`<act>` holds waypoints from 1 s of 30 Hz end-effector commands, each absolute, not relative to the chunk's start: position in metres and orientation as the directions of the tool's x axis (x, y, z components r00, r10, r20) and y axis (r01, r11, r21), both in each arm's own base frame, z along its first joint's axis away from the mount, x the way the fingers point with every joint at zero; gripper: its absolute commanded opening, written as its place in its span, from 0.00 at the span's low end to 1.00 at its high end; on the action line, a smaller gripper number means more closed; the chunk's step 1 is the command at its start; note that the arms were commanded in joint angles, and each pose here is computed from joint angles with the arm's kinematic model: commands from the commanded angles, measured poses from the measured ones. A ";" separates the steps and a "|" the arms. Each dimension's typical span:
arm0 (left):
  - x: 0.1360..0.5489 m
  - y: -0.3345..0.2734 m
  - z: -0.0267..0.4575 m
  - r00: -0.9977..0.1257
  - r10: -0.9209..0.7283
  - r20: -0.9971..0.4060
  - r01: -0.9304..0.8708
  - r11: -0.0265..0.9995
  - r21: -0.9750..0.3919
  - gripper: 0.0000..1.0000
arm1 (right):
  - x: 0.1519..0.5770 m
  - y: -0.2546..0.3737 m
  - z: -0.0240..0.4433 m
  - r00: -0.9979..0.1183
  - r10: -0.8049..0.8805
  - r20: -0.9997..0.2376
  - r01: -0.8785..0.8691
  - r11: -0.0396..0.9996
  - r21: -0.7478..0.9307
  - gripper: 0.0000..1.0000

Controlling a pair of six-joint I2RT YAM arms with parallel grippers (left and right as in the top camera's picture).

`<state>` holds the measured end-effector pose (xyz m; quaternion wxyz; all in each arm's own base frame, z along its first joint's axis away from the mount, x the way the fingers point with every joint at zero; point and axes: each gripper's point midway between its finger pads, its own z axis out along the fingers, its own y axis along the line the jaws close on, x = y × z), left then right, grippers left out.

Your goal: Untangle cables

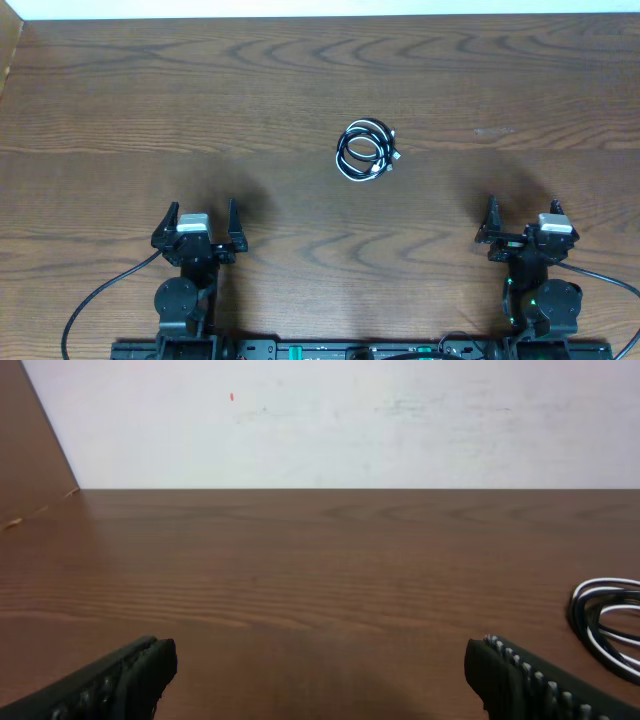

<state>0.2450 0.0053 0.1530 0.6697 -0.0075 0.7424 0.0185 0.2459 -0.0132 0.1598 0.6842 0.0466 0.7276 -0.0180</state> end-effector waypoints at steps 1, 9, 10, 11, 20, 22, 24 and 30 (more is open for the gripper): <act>0.244 0.009 0.136 -0.159 0.020 -0.987 -0.051 0.998 0.029 0.98 | 0.246 -0.012 0.159 -0.061 0.053 -0.997 0.090 0.995 0.047 0.99; 0.244 0.009 0.136 -0.156 0.020 -0.988 -0.051 0.998 0.028 0.98 | 0.246 -0.012 0.159 -0.061 0.053 -0.997 0.090 0.995 0.047 0.99; 0.244 0.009 0.139 -0.145 0.020 -0.989 -0.052 0.998 0.028 0.98 | 0.246 -0.012 0.159 -0.060 0.053 -0.997 0.090 0.995 0.047 0.99; 0.244 0.009 0.140 -0.141 0.020 -0.990 -0.052 0.998 0.028 0.98 | 0.246 -0.012 0.159 -0.061 0.053 -0.997 0.090 0.995 0.047 0.99; 0.244 0.009 0.137 -0.152 0.020 -0.988 -0.052 0.998 0.029 0.98 | 0.246 -0.012 0.159 -0.060 0.053 -0.997 0.090 0.995 0.047 0.99; 0.244 0.009 0.135 -0.160 0.020 -0.987 -0.052 0.998 0.029 0.98 | 0.246 -0.012 0.159 -0.060 0.053 -0.997 0.090 0.995 0.047 0.99; 0.244 0.009 0.136 -0.160 0.020 -0.987 -0.052 0.998 0.029 0.98 | 0.246 -0.012 0.159 -0.061 0.053 -0.997 0.090 0.995 0.047 0.99; 0.244 0.009 0.136 -0.159 0.020 -0.987 -0.051 0.998 0.029 0.98 | 0.246 -0.012 0.159 -0.060 0.053 -0.997 0.090 0.995 0.047 0.99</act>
